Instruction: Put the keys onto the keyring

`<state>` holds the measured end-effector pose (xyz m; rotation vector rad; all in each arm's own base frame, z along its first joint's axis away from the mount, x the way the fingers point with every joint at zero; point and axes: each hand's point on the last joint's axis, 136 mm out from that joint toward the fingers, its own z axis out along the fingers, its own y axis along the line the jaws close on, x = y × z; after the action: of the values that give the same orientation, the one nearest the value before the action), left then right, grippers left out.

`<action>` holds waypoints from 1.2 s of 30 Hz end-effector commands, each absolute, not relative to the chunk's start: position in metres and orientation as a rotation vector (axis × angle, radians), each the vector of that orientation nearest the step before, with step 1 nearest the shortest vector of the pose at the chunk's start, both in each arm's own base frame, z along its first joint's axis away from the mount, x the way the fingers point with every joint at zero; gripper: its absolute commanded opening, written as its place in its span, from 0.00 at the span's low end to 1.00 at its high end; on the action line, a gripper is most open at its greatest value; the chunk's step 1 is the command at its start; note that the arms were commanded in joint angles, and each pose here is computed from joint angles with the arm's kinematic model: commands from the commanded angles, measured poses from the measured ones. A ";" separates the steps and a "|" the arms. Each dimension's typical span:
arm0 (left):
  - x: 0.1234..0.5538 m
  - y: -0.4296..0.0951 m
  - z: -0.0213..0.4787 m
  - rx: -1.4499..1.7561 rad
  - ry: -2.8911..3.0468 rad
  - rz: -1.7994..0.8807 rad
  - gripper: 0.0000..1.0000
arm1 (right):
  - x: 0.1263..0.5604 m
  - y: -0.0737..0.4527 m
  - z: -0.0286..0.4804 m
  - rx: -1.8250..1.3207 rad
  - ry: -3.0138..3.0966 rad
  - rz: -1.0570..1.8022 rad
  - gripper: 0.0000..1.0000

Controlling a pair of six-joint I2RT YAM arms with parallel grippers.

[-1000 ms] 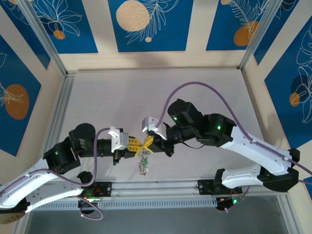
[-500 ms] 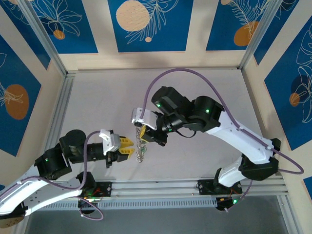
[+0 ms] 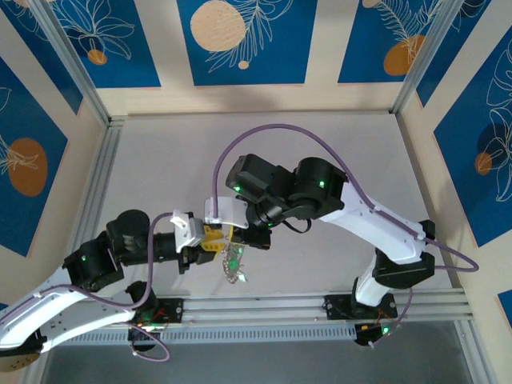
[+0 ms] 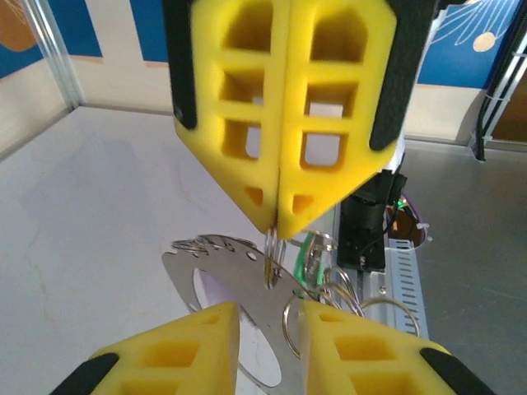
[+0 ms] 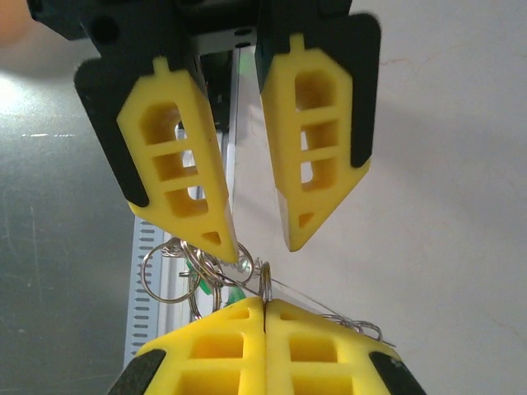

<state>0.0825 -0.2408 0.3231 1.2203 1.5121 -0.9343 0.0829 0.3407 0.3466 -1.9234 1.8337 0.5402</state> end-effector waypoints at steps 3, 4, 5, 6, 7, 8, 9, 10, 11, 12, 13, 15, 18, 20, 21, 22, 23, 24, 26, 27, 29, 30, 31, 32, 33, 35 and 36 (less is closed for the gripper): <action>0.073 -0.248 0.335 1.273 1.426 -0.984 0.24 | 0.074 0.342 0.344 -1.994 1.807 0.553 0.00; 0.072 -0.248 0.335 1.275 1.424 -0.988 0.24 | 0.073 0.342 0.344 -1.996 1.807 0.553 0.00; 0.072 -0.248 0.335 1.276 1.423 -0.987 0.24 | 0.074 0.342 0.343 -1.996 1.809 0.554 0.00; 0.072 -0.248 0.335 1.276 1.423 -0.985 0.24 | 0.074 0.342 0.343 -1.995 1.809 0.554 0.00; 0.073 -0.247 0.335 1.274 1.424 -0.981 0.24 | 0.074 0.342 0.342 -2.000 1.812 0.551 0.00; 0.072 -0.247 0.335 1.273 1.423 -0.982 0.24 | 0.073 0.341 0.341 -2.005 1.814 0.549 0.00; 0.072 -0.246 0.336 1.273 1.419 -0.984 0.24 | 0.074 0.341 0.339 -2.008 1.816 0.544 0.00; 0.071 -0.245 0.337 1.271 1.418 -0.984 0.24 | 0.074 0.342 0.338 -2.013 1.817 0.542 0.00; 0.071 -0.245 0.338 1.270 1.418 -0.982 0.24 | 0.073 0.341 0.337 -2.017 1.816 0.541 0.00; 0.071 -0.245 0.337 1.272 1.423 -0.981 0.24 | 0.073 0.342 0.338 -2.018 1.811 0.547 0.00; 0.072 -0.246 0.336 1.275 1.426 -0.980 0.24 | 0.072 0.343 0.339 -2.021 1.805 0.556 0.00; 0.072 -0.247 0.336 1.279 1.429 -0.982 0.23 | 0.071 0.344 0.338 -2.026 1.803 0.560 0.00; 0.073 -0.249 0.336 1.284 1.430 -0.981 0.23 | 0.068 0.345 0.336 -2.041 1.801 0.566 0.00; 0.074 -0.251 0.336 1.283 1.429 -0.979 0.22 | 0.066 0.345 0.336 -2.047 1.794 0.569 0.00; 0.075 -0.251 0.337 1.283 1.426 -0.978 0.21 | 0.065 0.345 0.337 -2.048 1.792 0.572 0.00; 0.075 -0.252 0.337 1.283 1.426 -0.977 0.21 | 0.064 0.345 0.337 -2.052 1.790 0.572 0.00; 0.076 -0.252 0.337 1.281 1.426 -0.972 0.20 | 0.063 0.345 0.337 -2.053 1.788 0.579 0.00; 0.077 -0.252 0.337 1.278 1.427 -0.968 0.20 | 0.061 0.345 0.338 -2.058 1.784 0.583 0.00; 0.079 -0.252 0.338 1.271 1.428 -0.958 0.20 | 0.060 0.345 0.338 -2.060 1.781 0.587 0.00; 0.080 -0.251 0.338 1.264 1.428 -0.950 0.20 | 0.059 0.345 0.339 -2.061 1.778 0.591 0.00; 0.082 -0.249 0.340 1.248 1.423 -0.939 0.20 | 0.059 0.344 0.340 -2.056 1.776 0.598 0.00; 0.082 -0.248 0.341 1.241 1.415 -0.940 0.20 | 0.058 0.344 0.342 -2.050 1.772 0.612 0.00; 0.081 -0.247 0.342 1.233 1.407 -0.945 0.20 | 0.058 0.343 0.344 -2.042 1.766 0.629 0.00; 0.080 -0.247 0.343 1.226 1.396 -0.954 0.20 | 0.057 0.342 0.347 -2.030 1.758 0.646 0.00; 0.079 -0.246 0.344 1.220 1.385 -0.965 0.20 | 0.058 0.341 0.349 -2.021 1.752 0.660 0.00; 0.075 -0.247 0.345 1.222 1.363 -0.993 0.20 | 0.059 0.340 0.351 -2.007 1.741 0.688 0.00; 0.073 -0.248 0.346 1.225 1.356 -1.005 0.20 | 0.059 0.339 0.353 -2.001 1.741 0.700 0.00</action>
<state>0.0750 -0.2456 0.3285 1.2643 1.4322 -0.9637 0.0694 0.3419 0.3387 -2.0034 1.8048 0.5938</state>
